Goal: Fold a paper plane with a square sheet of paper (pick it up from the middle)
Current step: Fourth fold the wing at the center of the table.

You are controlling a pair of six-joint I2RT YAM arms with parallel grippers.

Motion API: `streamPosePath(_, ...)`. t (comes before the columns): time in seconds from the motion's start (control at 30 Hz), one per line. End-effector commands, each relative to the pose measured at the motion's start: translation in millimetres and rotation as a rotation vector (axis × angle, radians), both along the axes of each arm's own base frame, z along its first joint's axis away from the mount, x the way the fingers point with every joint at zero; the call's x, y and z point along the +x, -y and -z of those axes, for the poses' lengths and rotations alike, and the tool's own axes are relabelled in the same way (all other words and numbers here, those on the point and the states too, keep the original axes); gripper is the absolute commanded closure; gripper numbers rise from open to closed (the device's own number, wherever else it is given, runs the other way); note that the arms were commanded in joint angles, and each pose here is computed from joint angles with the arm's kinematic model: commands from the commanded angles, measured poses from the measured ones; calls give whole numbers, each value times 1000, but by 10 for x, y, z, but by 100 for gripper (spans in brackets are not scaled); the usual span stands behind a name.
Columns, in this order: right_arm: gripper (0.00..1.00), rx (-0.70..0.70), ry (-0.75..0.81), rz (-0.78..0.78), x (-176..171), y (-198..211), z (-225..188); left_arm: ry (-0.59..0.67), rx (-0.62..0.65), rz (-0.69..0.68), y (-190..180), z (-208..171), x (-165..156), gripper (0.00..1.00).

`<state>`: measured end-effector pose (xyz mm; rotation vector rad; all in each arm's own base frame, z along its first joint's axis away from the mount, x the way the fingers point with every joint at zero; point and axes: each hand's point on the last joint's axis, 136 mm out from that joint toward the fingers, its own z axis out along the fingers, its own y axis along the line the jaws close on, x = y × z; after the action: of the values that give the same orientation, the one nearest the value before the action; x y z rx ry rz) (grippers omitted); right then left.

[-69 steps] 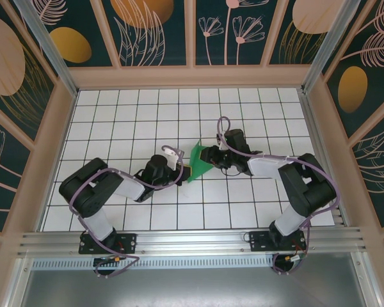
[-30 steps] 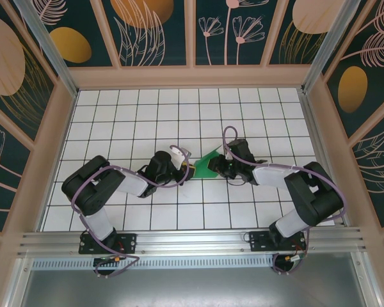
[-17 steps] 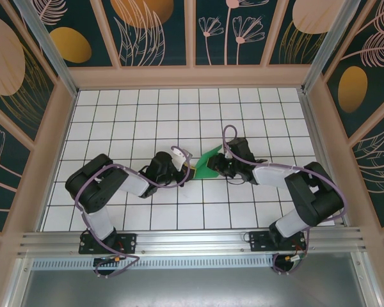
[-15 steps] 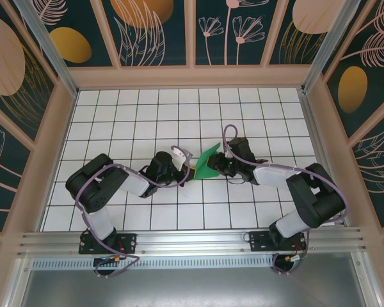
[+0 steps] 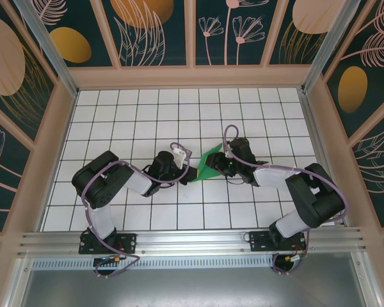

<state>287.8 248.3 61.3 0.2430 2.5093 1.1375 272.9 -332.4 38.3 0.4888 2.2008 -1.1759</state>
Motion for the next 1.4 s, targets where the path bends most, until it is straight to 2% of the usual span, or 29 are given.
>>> streamPosePath(0.0, 52, 15, 13, -26, 36, -79, -17, -21, -29, 7, 85, -34, 29, 89)
streamPosePath(0.3, 46, -10, 8, -52, 112, -137, 33, -33, -8, 9, 99, 7, 47, 88)
streamPosePath(0.77, 49, -91, -13, -17, 163, -44, 210, -57, 24, -9, 105, 76, 99, 86)
streamPosePath(0.97, 49, -126, -45, 5, 167, 9, 325, -70, 28, -18, 111, 64, 118, 78)
streamPosePath(1.2, 51, -182, -93, 32, 163, 87, 450, -91, 85, -119, -38, -73, 192, 57)
streamPosePath(1.37, 52, -243, -139, 49, 144, 165, 556, -135, 94, -235, -198, -130, 226, 59)
